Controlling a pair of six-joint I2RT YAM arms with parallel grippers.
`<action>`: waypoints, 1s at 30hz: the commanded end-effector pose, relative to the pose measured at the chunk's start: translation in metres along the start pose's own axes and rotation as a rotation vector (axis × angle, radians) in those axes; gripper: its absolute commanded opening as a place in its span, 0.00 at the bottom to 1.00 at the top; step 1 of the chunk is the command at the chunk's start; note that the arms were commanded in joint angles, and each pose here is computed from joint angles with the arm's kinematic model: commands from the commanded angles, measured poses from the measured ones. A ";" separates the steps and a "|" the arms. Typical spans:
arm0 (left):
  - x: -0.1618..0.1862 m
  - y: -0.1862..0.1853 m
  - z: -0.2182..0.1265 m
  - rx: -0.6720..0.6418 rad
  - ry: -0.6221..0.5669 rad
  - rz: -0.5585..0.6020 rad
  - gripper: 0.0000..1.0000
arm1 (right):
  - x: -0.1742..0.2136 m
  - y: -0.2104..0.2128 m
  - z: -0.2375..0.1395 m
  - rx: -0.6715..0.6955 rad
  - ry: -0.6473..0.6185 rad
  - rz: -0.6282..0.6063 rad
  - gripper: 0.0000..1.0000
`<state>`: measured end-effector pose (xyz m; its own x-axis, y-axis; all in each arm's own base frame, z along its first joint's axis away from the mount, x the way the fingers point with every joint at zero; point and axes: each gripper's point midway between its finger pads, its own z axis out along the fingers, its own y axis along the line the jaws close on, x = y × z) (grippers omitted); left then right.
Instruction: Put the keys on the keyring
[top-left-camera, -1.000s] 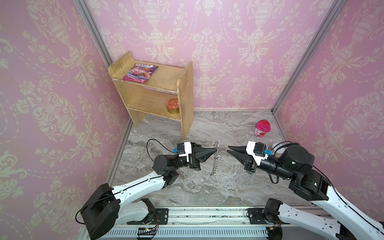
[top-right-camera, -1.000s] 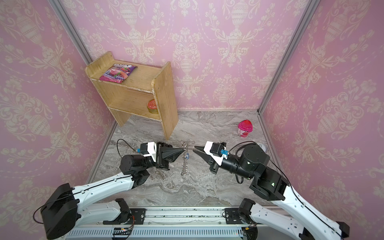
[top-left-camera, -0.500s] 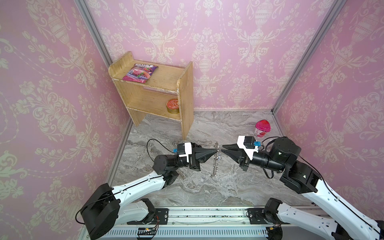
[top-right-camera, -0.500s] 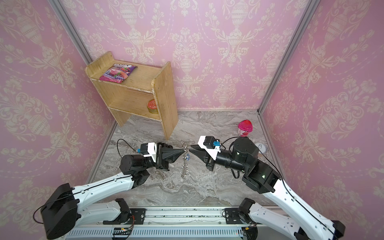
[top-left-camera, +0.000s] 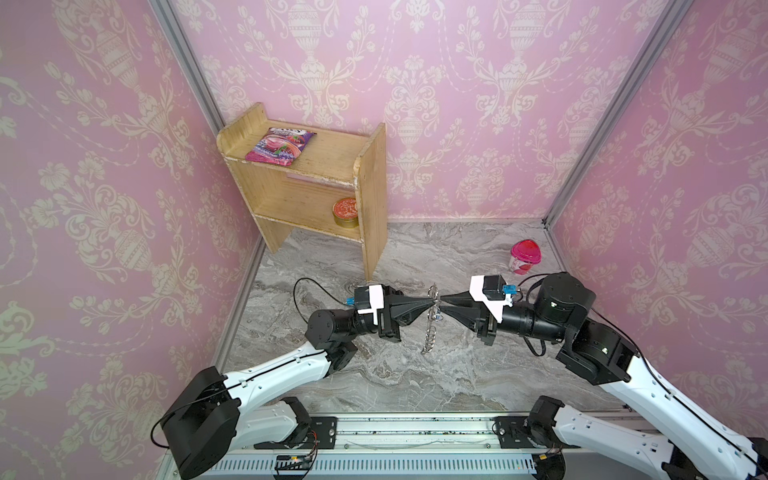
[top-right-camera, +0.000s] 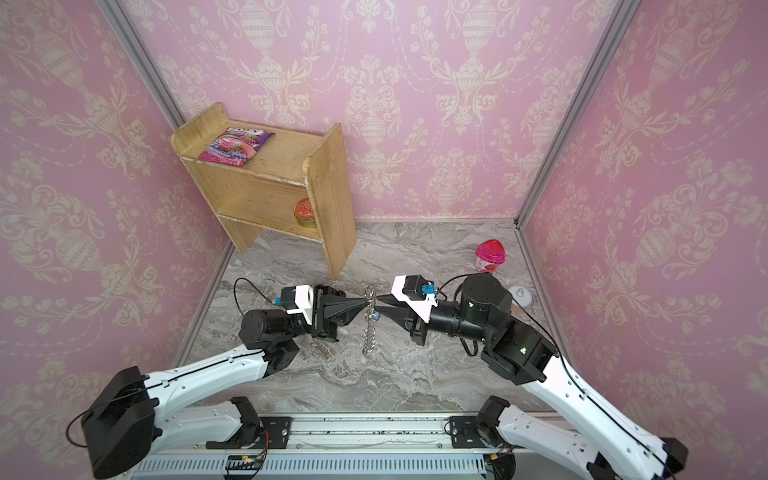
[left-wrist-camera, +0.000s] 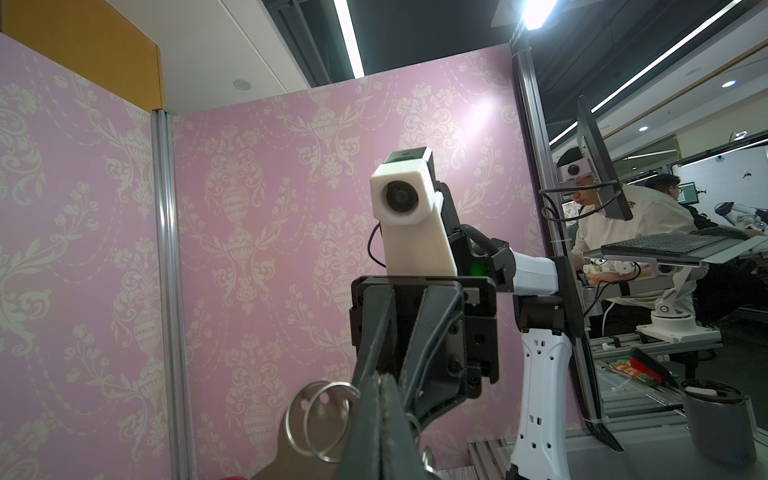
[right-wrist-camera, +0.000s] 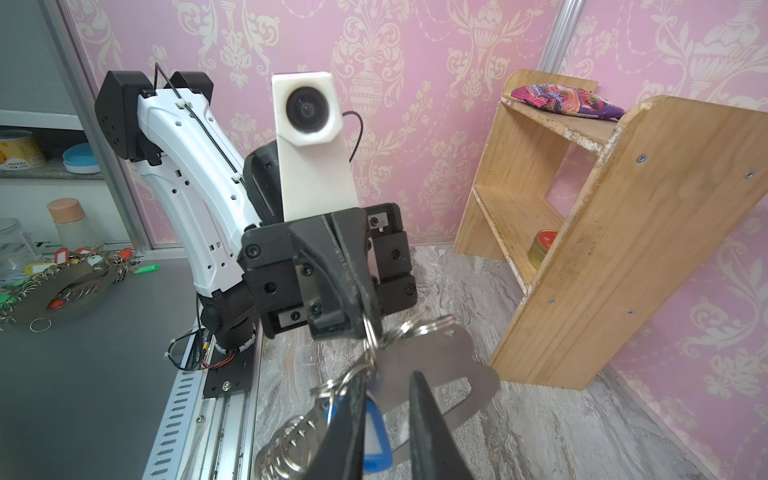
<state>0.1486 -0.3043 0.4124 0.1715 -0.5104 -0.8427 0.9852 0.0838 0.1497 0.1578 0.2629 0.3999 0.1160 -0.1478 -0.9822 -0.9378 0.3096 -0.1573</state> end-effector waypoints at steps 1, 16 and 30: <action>-0.017 -0.011 0.000 0.035 -0.048 0.018 0.00 | -0.016 0.002 -0.005 -0.016 -0.036 -0.004 0.21; -0.014 -0.013 0.001 0.047 -0.040 0.007 0.00 | -0.019 0.004 -0.005 -0.024 -0.058 -0.007 0.14; -0.010 -0.014 0.001 0.056 -0.031 -0.002 0.00 | -0.020 0.008 -0.002 -0.057 -0.062 0.000 0.00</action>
<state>0.1458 -0.3053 0.4119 0.1658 -0.5103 -0.8439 0.9860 0.0709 0.1509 0.1508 0.2655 0.4031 0.1171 -0.1274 -0.9849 -0.9510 0.2714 -0.1481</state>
